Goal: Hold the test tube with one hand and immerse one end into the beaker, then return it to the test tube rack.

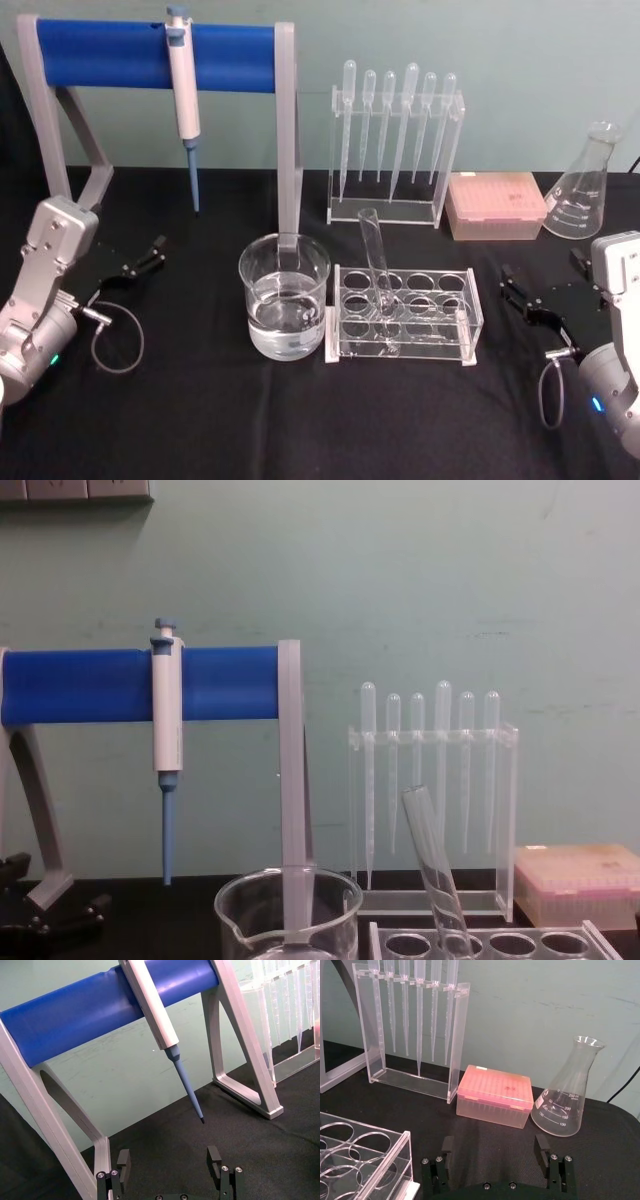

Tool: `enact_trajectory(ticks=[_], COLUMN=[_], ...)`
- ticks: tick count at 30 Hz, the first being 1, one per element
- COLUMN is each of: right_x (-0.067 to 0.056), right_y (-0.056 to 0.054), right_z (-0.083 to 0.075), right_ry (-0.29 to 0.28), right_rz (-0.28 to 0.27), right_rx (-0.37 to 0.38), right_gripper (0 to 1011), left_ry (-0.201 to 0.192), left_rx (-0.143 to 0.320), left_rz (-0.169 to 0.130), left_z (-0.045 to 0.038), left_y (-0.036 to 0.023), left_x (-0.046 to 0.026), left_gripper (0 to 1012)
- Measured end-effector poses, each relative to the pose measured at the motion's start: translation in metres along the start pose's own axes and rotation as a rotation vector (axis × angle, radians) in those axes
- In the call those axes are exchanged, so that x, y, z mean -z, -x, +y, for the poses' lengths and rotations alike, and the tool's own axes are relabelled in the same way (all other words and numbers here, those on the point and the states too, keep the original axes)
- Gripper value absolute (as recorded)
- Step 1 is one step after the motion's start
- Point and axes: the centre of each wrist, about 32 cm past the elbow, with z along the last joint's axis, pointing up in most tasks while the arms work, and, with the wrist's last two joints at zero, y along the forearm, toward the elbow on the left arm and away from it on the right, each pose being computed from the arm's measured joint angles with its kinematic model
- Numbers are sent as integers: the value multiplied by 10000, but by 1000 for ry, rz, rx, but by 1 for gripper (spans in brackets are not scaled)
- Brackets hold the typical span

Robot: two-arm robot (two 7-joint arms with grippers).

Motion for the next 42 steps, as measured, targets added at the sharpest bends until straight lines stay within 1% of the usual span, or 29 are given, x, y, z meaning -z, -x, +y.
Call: enact_trajectory(ticks=[42], right_x=[6], right_y=[-2], right_z=[-4], right_ry=[-4], right_rz=[7], right_rx=[1], right_gripper=[1003], left_ry=[0], left_rx=[0], left_rz=[0], left_z=[0], left_y=[0], left_x=[0], left_gripper=[1000])
